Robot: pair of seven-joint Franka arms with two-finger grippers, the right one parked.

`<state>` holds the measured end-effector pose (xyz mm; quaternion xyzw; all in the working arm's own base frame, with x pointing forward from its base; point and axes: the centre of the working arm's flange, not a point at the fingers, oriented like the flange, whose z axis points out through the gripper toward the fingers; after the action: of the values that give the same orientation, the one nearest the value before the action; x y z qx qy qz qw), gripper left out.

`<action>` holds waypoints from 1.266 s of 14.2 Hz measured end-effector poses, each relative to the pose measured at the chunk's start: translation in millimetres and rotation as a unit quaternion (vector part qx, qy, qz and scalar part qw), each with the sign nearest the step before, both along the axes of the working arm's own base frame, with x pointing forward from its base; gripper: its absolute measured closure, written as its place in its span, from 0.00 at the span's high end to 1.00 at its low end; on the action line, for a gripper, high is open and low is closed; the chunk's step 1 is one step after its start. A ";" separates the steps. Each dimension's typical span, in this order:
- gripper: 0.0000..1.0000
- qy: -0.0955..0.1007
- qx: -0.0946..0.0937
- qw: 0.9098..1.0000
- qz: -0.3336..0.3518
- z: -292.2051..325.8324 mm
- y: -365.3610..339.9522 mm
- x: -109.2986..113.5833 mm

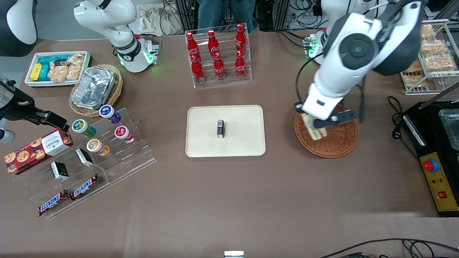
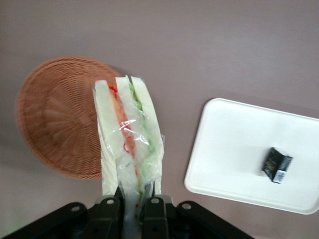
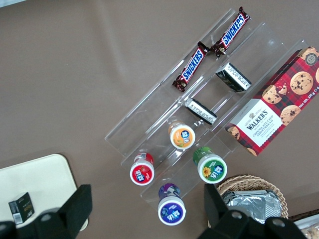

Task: Place sandwich from basket to tray
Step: 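Carry the sandwich with the left gripper over the white tray, then lower the sandwich onto the tray beside the black box and open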

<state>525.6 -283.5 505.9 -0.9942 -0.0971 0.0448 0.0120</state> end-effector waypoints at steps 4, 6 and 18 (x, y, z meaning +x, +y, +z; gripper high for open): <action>0.16 0.004 -0.042 0.999 -0.028 -49.9 -57.5 -5.9; 0.16 -0.007 -0.068 0.997 -0.042 -74.3 -87.0 -7.2; 0.16 -0.031 -0.080 0.990 -0.116 -246.2 -141.7 -81.6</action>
<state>444.0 -425.2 259.7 -0.9974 0.0219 0.0195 -0.0655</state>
